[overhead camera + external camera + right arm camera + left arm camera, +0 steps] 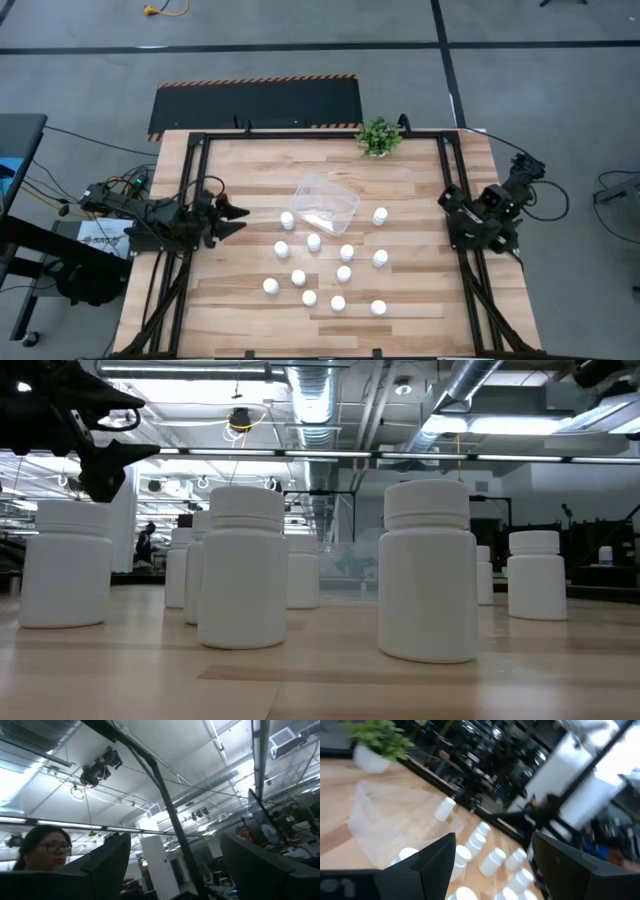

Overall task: Pick and place pill bottles into a basket
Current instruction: Put the pill bottle into the bin

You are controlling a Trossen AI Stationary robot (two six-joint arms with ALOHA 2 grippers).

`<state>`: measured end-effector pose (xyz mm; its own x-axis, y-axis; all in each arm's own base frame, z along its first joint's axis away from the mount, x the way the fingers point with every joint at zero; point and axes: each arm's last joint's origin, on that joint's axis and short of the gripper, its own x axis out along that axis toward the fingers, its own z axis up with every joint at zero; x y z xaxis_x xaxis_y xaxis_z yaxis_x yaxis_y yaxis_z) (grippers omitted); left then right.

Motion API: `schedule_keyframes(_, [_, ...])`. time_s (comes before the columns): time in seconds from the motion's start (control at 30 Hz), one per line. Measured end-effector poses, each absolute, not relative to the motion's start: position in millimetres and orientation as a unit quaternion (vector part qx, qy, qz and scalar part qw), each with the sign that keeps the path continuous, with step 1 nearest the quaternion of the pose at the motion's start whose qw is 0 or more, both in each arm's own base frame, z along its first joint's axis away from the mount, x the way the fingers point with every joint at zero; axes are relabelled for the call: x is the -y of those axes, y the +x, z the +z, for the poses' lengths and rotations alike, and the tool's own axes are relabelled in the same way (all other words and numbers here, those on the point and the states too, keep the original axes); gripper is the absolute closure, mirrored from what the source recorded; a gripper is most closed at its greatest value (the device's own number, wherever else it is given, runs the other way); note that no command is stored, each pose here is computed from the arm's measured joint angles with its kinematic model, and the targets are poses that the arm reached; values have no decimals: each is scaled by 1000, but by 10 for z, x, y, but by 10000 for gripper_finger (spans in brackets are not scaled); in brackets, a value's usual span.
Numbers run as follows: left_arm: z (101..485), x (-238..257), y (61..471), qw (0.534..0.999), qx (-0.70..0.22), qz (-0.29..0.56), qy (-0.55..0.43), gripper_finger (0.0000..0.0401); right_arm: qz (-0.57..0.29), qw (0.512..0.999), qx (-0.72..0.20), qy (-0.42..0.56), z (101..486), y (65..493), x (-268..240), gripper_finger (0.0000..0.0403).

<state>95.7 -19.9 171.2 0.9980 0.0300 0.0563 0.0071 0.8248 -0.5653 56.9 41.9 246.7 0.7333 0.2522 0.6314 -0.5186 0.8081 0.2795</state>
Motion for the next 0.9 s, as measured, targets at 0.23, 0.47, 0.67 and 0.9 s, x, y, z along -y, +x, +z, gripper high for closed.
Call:
schedule_keyframes(0.23, [1705, 252, 988, 968, -59, -44, -240, 150, 141, 920, 271, 245, 2434, 602, -392, 101])
schedule_keyframes(0.47, [2137, 294, 1086, 986, -67, -68, -136, 150, 51, 931, 225, 282, 2363, 664, -383, 101])
schedule_keyframes(0.67, [2461, 319, 1188, 991, -104, -58, -55, 150, 70, 935, 210, 275, 2342, 707, -436, 101])
schedule_keyframes(0.9, [2689, 329, 1289, 993, -99, -21, -63, 150, 81, 923, 236, 294, 2399, 701, -436, 101])
